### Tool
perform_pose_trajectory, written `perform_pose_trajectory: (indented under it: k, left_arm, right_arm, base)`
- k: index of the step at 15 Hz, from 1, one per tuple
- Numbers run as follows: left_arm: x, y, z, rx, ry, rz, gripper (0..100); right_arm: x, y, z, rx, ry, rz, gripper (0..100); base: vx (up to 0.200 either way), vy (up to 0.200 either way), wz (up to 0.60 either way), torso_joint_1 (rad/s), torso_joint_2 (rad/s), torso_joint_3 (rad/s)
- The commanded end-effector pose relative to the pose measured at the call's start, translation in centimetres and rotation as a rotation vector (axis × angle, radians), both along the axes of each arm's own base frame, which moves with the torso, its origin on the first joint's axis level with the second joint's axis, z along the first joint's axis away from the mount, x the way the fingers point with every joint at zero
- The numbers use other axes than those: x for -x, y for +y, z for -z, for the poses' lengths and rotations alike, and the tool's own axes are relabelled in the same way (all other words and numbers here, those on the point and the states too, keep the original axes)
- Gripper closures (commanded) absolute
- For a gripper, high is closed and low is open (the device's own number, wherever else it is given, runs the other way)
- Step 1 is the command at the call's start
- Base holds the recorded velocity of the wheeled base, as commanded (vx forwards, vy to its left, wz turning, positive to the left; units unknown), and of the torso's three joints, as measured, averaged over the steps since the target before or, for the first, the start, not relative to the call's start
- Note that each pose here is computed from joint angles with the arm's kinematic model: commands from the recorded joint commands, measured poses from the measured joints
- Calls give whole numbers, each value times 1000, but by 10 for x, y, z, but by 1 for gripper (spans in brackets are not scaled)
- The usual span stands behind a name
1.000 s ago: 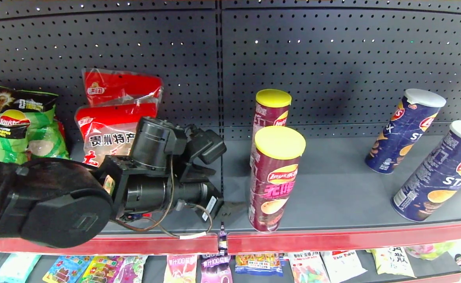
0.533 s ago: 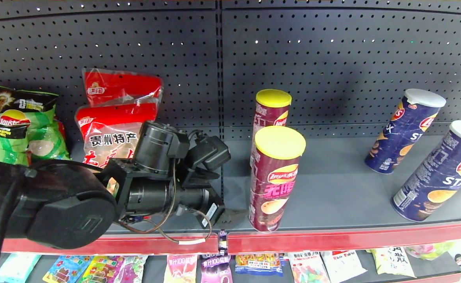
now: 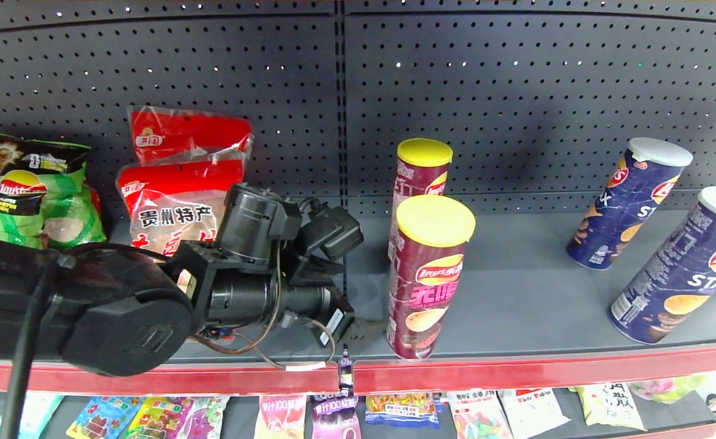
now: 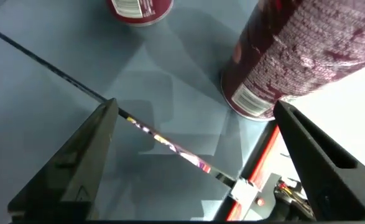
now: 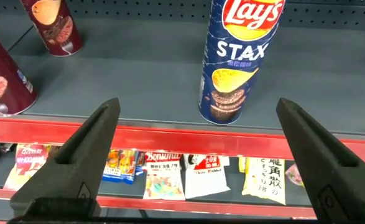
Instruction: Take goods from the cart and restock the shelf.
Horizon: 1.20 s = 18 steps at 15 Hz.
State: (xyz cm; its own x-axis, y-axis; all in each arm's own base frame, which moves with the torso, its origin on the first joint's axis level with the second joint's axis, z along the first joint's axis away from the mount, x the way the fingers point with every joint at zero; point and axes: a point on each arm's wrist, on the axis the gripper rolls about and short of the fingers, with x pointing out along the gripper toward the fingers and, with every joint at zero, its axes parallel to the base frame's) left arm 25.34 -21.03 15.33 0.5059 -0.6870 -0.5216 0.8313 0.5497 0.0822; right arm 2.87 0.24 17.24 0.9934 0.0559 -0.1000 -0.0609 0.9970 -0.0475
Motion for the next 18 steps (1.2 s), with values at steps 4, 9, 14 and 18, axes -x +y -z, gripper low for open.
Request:
perform_pose_trajectory:
  k: [4, 9, 14, 18]
  left_arm:
    - [-5, -4, 1, 1, -1, 0, 0]
    - [-7, -5, 1, 2, -2, -2, 0]
    - [-12, -9, 0, 8, -10, -2, 0]
    - [-5, 14, -1, -3, -4, -49, 0]
  right_arm:
    - [-1, 0, 0, 2, 5, 0, 0]
    - [-1, 0, 1, 2, 9, 0, 0]
    - [-1, 0, 2, 3, 11, 0, 0]
    - [-1, 0, 5, 4, 19, -2, 0]
  base:
    - [0, 0, 0, 0, 0, 0]
    - [0, 0, 0, 0, 0, 0]
    - [0, 0, 0, 0, 0, 0]
    - [0, 0, 0, 0, 0, 0]
